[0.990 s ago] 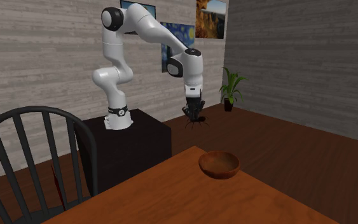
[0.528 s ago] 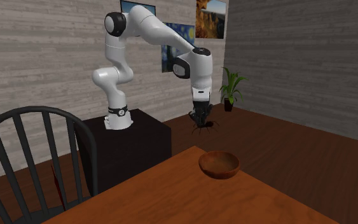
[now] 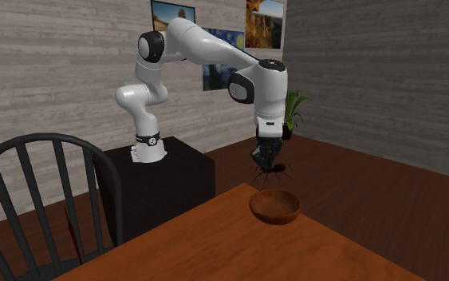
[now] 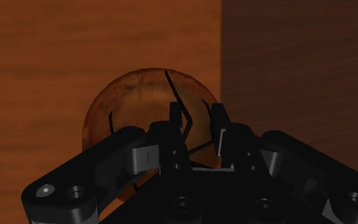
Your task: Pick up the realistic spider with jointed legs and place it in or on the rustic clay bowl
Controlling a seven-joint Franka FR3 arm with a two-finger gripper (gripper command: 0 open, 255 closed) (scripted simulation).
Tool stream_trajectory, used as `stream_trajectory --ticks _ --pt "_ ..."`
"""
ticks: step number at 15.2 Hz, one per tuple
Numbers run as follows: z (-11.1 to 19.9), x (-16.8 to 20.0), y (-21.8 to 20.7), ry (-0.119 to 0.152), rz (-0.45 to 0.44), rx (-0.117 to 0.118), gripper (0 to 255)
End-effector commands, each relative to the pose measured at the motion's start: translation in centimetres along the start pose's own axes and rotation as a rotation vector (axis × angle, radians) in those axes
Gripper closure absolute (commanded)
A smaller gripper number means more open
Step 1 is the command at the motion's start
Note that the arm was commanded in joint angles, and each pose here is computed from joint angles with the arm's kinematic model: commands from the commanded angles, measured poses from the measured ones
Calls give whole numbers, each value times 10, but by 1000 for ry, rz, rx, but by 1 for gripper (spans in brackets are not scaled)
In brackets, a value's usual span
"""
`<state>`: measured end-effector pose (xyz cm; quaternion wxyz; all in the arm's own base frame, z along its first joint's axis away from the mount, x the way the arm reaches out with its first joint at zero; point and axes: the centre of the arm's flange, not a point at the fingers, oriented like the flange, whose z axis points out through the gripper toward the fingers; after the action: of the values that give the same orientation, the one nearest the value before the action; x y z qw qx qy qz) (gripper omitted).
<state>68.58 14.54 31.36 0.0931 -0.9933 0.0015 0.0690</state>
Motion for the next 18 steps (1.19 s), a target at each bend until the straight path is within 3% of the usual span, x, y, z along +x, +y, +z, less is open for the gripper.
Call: stream_trajectory --ticks 1,15,18 --pt "-5 23 7 -1 0 0 255" --pt "65 42 23 -1 0 0 255" --pt "65 42 23 -1 0 0 255"
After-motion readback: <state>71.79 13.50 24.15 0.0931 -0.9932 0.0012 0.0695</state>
